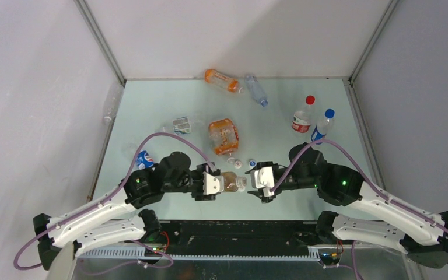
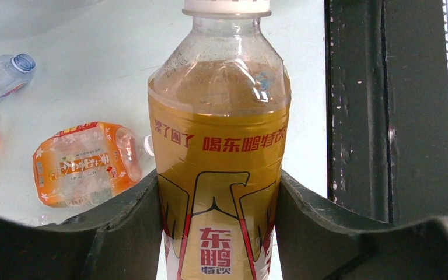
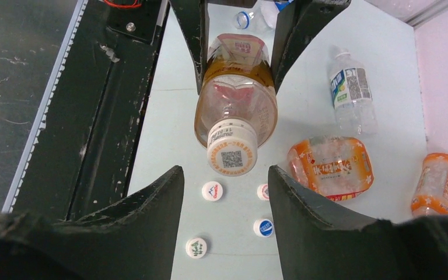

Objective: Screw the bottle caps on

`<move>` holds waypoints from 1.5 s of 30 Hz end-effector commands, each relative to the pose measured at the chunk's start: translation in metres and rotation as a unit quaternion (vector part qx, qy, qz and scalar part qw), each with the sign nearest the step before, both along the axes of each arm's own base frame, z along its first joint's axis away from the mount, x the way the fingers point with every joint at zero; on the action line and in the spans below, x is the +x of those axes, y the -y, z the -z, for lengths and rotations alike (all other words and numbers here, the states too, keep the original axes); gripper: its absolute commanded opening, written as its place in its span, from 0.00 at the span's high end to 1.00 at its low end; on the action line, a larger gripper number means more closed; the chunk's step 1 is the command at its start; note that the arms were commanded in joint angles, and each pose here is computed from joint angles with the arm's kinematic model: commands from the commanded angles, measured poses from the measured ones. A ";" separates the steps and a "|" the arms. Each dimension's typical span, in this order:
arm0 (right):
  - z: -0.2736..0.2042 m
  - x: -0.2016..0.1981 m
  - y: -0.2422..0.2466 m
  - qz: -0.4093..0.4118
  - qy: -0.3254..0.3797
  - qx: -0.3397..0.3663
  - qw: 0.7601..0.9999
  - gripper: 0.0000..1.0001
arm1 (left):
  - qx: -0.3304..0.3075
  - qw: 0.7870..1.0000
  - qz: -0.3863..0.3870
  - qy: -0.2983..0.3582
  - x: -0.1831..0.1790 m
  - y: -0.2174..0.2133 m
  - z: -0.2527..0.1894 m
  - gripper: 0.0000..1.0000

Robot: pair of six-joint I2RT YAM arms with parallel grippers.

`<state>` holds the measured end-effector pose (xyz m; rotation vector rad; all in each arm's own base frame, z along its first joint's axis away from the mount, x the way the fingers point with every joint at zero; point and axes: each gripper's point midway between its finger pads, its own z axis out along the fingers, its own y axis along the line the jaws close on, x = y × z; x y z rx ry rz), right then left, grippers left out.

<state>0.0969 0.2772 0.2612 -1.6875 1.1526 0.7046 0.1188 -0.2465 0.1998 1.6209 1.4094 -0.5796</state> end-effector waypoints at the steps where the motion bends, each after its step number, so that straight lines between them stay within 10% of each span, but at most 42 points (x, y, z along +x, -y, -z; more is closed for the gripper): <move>1: -0.016 0.000 -0.011 -0.011 0.015 0.033 0.999 0.44 | -0.025 0.999 0.021 0.016 -0.004 0.006 -0.024 1.00; 18: -0.015 -0.007 -0.018 -0.025 -0.001 0.036 0.999 0.62 | -0.024 0.999 0.028 0.016 -0.007 0.012 -0.027 1.00; 26: -0.011 -0.007 -0.025 0.026 -0.090 0.039 0.995 0.95 | -0.043 0.996 -0.038 0.069 0.017 0.012 -0.043 1.00; 30: -0.003 0.020 -0.024 0.198 -0.225 0.056 0.952 1.00 | -0.060 0.983 -0.102 0.142 0.042 0.007 -0.062 1.00; 32: 0.000 0.034 -0.021 0.313 -0.338 0.089 0.883 1.00 | -0.057 0.970 -0.144 0.190 0.058 0.000 -0.070 1.00; 36: 0.007 0.051 -0.019 0.413 -0.494 0.127 0.755 0.94 | -0.058 0.950 -0.180 0.247 0.071 -0.004 -0.077 1.00; 38: 0.003 0.052 -0.020 0.408 -0.531 0.137 0.730 0.92 | -0.052 0.948 -0.185 0.255 0.074 -0.005 -0.073 1.00; 45: -0.022 0.059 -0.010 0.362 -0.435 0.168 0.807 0.43 | -0.020 0.958 -0.187 0.218 0.073 -0.008 -0.049 1.00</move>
